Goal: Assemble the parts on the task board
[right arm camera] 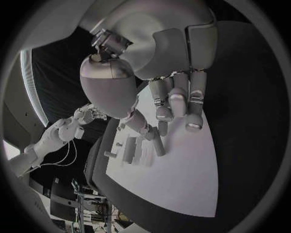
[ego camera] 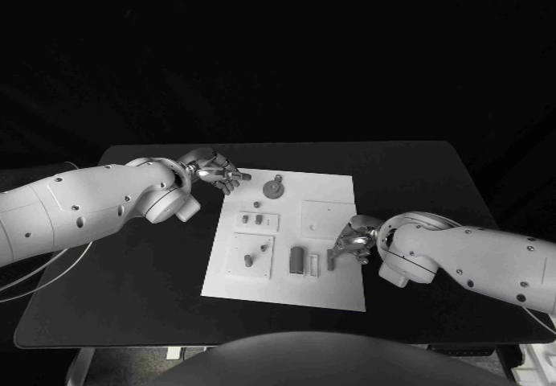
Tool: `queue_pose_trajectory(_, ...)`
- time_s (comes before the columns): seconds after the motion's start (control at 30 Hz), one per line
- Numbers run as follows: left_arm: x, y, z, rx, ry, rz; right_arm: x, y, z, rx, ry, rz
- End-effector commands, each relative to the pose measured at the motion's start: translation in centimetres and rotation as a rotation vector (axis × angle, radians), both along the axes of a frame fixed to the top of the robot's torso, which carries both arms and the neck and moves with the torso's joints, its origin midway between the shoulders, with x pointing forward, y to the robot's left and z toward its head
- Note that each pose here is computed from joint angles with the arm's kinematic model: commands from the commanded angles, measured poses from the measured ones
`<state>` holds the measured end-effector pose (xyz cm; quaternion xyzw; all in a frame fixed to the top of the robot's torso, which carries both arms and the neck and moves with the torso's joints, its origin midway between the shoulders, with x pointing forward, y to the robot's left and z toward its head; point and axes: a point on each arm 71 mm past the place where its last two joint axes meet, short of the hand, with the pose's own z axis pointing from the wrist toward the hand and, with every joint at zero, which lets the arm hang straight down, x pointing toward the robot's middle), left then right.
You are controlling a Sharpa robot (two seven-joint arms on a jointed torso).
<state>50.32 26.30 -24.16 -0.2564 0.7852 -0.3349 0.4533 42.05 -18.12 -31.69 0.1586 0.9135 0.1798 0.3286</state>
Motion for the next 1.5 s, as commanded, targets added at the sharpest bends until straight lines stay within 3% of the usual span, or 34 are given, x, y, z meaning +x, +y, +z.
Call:
queue_pose_trajectory(0.03,-0.01,-0.3,0.08,-0.004,-0.001,-0.015,0.0,0.5,-0.1,0.041,0.026,-0.023)
queue_pose_trajectory(0.6,-0.01,-0.3,0.05,-0.002,0.003,-0.015,-0.1,1.7,-0.5,0.065,0.076,-0.009)
queue_pose_trajectory(1.03,-0.04,-0.2,0.04,-0.002,0.005,-0.015,0.4,2.0,-0.3,-0.005,-0.017,0.03)
queue_pose_trajectory(1.5,-0.08,-0.2,0.05,-0.002,0.005,-0.015,1.1,2.4,-1.1,-0.13,-0.034,0.121)
